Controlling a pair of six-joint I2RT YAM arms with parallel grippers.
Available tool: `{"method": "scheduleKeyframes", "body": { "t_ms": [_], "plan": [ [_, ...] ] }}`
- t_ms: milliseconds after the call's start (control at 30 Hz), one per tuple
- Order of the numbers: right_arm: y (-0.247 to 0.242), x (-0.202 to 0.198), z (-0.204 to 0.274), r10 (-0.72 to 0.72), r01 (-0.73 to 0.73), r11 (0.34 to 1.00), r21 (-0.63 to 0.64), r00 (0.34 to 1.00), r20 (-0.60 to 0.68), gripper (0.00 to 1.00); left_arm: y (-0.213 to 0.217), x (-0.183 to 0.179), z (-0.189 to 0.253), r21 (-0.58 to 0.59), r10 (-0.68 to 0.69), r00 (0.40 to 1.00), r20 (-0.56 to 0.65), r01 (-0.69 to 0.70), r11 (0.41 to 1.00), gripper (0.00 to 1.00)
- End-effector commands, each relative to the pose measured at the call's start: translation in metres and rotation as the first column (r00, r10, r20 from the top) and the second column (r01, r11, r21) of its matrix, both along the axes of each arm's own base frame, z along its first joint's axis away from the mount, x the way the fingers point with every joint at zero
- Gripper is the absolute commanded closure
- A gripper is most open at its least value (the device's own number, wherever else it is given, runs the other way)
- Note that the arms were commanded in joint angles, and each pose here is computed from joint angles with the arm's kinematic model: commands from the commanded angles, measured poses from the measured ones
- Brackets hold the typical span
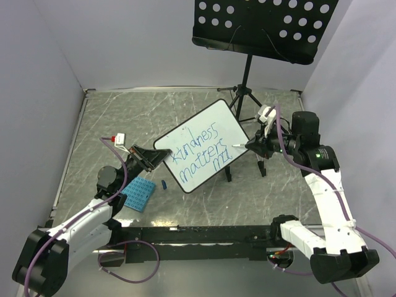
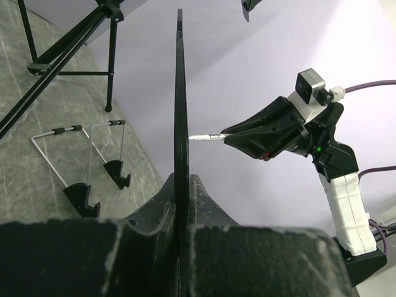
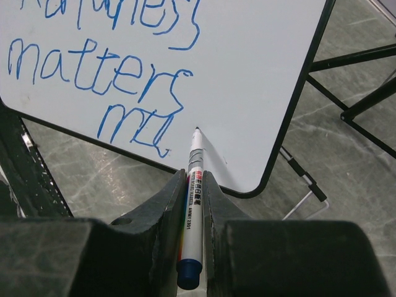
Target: Write a sentence on the whiteboard
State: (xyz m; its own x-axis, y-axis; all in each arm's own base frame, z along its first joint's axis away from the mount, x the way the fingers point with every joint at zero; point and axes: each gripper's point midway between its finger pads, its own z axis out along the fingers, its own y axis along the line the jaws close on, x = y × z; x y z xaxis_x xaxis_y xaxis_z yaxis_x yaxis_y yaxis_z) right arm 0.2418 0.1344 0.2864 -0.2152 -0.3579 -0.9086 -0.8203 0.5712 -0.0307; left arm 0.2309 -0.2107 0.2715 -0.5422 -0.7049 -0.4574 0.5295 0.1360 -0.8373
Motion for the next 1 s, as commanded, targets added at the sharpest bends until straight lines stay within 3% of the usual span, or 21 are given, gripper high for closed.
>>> {"method": "scheduleKeyframes", "body": {
  "t_ms": [0, 600, 967],
  "plan": [
    [0.001, 0.002, -0.004, 0.019, -0.019, 1.0, 0.003, 1.0, -0.002, 1.0, 0.009, -0.015, 0.058, -0.123, 0.005, 0.984, 0.178, 0.018, 0.992, 0.99],
    [0.011, -0.013, -0.016, 0.102, -0.103, 0.995, -0.003, 0.992, -0.076, 1.0, 0.008, -0.013, 0.062, -0.128, 0.008, 0.983, 0.185, 0.017, 0.992, 0.99],
    [-0.005, -0.006, -0.027, 0.011, -0.016, 0.997, -0.071, 0.998, -0.064, 1.0, 0.009, -0.011, 0.062, -0.125, 0.019, 0.983, 0.182, 0.004, 0.992, 0.99]
  ]
}}
